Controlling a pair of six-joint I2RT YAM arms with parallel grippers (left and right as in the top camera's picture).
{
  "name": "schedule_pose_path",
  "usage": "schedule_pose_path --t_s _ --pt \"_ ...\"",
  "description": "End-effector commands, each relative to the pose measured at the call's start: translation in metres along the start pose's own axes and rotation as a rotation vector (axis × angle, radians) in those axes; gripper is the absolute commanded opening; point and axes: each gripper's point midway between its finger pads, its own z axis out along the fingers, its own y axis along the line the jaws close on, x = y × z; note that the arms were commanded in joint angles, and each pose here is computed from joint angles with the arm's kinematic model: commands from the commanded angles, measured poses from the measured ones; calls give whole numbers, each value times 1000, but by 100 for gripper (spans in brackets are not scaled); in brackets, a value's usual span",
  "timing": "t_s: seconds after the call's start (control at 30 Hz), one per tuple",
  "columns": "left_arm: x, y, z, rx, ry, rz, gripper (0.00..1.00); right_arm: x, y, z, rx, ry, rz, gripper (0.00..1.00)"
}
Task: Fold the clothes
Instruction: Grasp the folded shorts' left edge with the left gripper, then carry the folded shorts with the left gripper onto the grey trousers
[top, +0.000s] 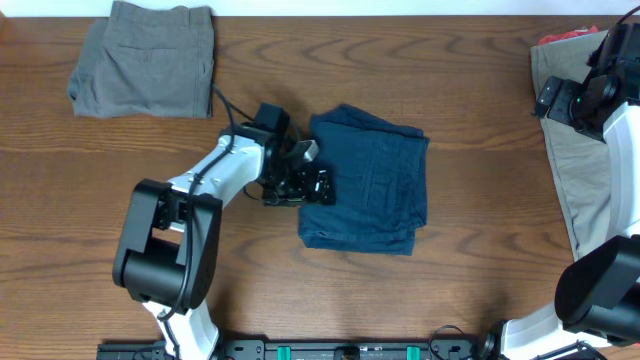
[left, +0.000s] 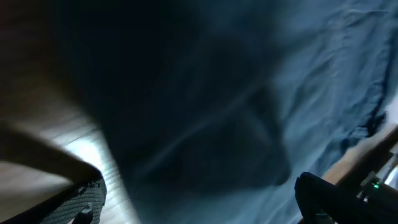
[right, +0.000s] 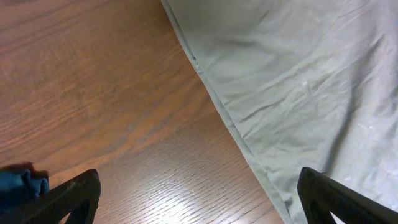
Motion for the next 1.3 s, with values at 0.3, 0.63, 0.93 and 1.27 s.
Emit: schedule_pose_path --t_s 0.3,0.63,0.93,1.27 --pt "-2 19 8 -148 40 -42 7 -3 -3 0 10 -6 -6 99" --pt "-72 51 -106 -563 -145 -6 6 -3 -3 0 10 -6 -6 99" --pt "-136 96 -205 -730 -443 -5 6 -3 -3 0 10 -7 -6 99" --pt "-168 147 -277 -868 -645 30 6 -3 -3 0 10 -7 -6 99"
